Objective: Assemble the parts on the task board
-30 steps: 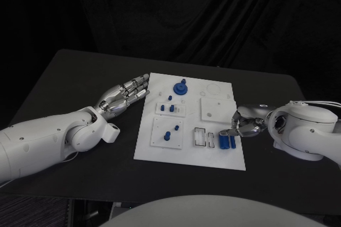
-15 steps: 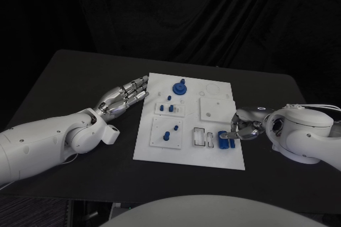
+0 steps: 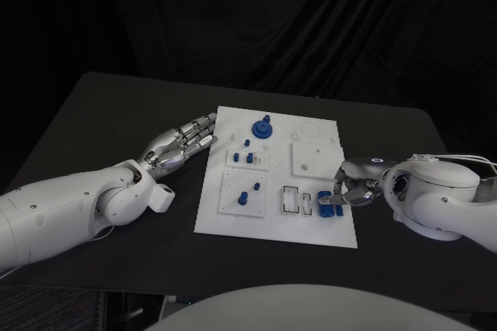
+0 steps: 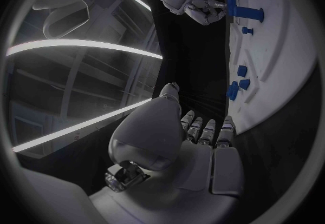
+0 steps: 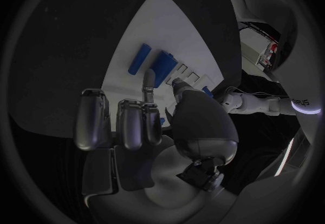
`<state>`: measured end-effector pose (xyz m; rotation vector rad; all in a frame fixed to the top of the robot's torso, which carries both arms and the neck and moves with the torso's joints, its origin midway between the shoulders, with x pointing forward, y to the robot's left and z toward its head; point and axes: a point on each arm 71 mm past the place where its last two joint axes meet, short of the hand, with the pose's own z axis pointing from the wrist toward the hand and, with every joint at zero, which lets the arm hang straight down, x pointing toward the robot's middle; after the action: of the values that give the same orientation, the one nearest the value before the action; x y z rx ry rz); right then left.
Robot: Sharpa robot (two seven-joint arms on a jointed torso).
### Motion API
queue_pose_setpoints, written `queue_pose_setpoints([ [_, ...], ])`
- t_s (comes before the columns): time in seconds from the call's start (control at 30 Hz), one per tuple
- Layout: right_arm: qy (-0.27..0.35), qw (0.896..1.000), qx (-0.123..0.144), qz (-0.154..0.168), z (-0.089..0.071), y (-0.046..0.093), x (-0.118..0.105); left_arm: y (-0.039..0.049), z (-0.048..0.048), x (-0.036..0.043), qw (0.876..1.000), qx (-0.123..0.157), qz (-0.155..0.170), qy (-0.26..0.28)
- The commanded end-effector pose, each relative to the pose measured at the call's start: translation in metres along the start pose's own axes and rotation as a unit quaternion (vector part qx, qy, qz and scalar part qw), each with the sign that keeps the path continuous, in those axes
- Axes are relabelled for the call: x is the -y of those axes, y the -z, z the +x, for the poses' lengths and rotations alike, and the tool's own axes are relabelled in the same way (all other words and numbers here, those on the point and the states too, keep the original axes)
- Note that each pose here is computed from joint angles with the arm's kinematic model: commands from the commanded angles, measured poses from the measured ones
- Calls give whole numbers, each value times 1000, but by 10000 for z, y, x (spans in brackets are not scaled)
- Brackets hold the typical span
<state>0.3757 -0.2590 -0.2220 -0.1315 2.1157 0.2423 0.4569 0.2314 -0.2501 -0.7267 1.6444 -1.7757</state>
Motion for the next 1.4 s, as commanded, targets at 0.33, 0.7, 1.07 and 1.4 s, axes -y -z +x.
queue_pose_setpoints([
  [0.33,10,1000,-12,11,50,-45,9,11,20,-17,1000,-5,1,6],
  [0.7,14,1000,-23,10,107,-102,-13,20,17,-22,1000,-4,0,6],
  [1.07,13,1000,-21,5,127,-171,-30,25,21,-31,1000,-7,-5,9],
  [1.4,19,999,-30,-1,154,-230,-55,26,28,-39,1000,-11,-8,12],
])
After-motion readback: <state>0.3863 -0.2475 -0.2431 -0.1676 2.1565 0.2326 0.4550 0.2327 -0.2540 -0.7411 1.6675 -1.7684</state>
